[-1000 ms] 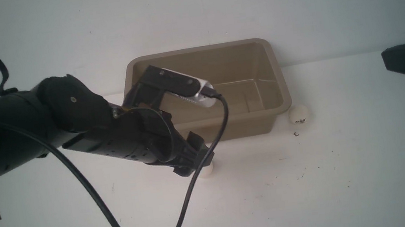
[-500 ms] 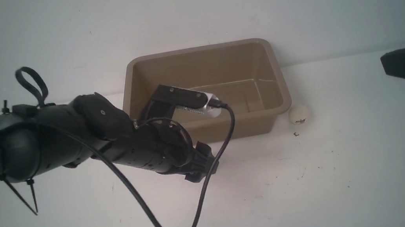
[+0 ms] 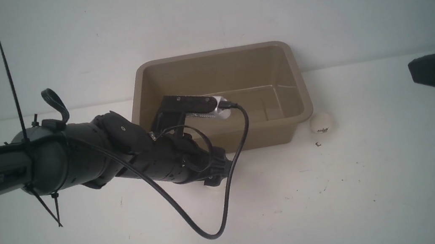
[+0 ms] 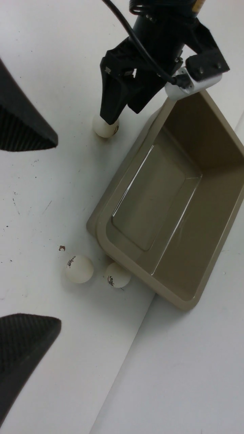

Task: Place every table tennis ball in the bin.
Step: Use the left arm to clamp the table tennis ball closest to it

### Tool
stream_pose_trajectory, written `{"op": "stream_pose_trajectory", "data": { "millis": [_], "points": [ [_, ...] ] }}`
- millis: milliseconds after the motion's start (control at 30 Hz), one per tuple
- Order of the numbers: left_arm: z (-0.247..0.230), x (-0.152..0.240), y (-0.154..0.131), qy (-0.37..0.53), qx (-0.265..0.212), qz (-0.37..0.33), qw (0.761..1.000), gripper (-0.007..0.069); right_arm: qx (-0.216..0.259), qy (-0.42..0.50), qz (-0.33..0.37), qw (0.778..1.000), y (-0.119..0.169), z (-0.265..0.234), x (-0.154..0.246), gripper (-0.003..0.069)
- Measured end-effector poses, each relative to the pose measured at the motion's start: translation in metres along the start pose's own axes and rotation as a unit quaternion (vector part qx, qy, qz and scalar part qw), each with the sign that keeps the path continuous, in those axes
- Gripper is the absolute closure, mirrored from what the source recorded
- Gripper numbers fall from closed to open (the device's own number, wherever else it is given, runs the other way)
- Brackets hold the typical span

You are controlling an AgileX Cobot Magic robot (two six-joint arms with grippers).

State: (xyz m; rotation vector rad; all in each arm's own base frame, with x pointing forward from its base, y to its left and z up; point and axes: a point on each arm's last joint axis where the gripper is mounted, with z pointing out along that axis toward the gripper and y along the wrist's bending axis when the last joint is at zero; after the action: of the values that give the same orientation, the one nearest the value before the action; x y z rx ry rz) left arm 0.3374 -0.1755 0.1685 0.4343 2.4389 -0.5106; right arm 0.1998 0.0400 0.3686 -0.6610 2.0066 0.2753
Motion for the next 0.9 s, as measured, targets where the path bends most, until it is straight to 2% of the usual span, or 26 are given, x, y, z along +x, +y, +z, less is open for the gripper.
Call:
{"op": "stream_pose_trajectory", "data": {
  "millis": [700,900],
  "points": [
    [0.023,0.01,0.006,0.025,-0.004,0.0,1.0,0.0093,0.0,0.0,0.001,1.0,0.0,0.0,0.0,0.0074],
    [0.025,0.01,-0.002,0.017,-0.009,0.025,1.0,0.0093,-0.001,0.0,0.002,1.0,0.0,0.0,0.0,0.0074]
  ]
}}
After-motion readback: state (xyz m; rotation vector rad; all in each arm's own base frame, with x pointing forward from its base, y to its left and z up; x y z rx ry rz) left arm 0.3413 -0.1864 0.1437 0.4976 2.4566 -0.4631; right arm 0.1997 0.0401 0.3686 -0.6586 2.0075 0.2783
